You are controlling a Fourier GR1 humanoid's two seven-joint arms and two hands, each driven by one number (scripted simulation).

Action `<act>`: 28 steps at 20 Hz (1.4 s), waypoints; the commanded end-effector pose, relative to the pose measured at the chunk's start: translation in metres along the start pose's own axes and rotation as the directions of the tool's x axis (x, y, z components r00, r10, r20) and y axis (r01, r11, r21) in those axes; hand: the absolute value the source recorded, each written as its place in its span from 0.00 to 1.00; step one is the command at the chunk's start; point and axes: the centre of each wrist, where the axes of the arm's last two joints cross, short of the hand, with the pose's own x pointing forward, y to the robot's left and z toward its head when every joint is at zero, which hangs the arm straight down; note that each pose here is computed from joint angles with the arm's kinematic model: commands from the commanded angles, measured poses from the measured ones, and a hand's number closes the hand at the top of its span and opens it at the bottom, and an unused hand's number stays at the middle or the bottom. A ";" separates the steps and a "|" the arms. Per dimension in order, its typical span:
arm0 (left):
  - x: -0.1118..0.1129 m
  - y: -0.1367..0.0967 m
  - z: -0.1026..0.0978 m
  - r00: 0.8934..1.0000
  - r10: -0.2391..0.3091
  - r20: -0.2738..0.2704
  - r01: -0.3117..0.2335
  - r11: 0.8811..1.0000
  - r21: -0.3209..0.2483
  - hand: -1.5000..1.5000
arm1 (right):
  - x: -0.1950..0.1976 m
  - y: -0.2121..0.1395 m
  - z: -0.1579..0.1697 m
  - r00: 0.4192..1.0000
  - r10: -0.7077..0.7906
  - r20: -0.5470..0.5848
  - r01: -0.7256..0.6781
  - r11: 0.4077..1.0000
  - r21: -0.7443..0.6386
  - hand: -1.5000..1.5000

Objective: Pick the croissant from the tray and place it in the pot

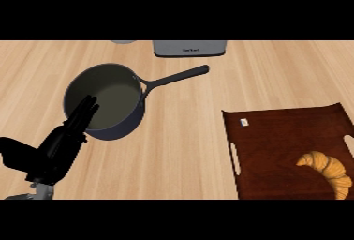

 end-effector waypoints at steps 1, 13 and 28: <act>-0.022 -0.009 -0.002 0.989 0.077 -0.124 -0.086 0.994 -0.069 0.50 | 0.030 -0.037 0.008 0.998 0.037 -0.052 -0.031 0.994 0.105 0.00; -0.038 -0.014 0.005 0.991 0.069 -0.115 -0.079 0.993 -0.086 0.50 | 0.078 -0.016 0.027 0.979 -0.059 -0.196 0.097 0.977 0.192 0.00; -0.027 -0.030 -0.004 0.989 0.066 -0.134 -0.080 0.991 -0.105 0.50 | 0.080 0.057 0.032 0.956 0.120 -0.267 -0.064 0.975 0.211 0.00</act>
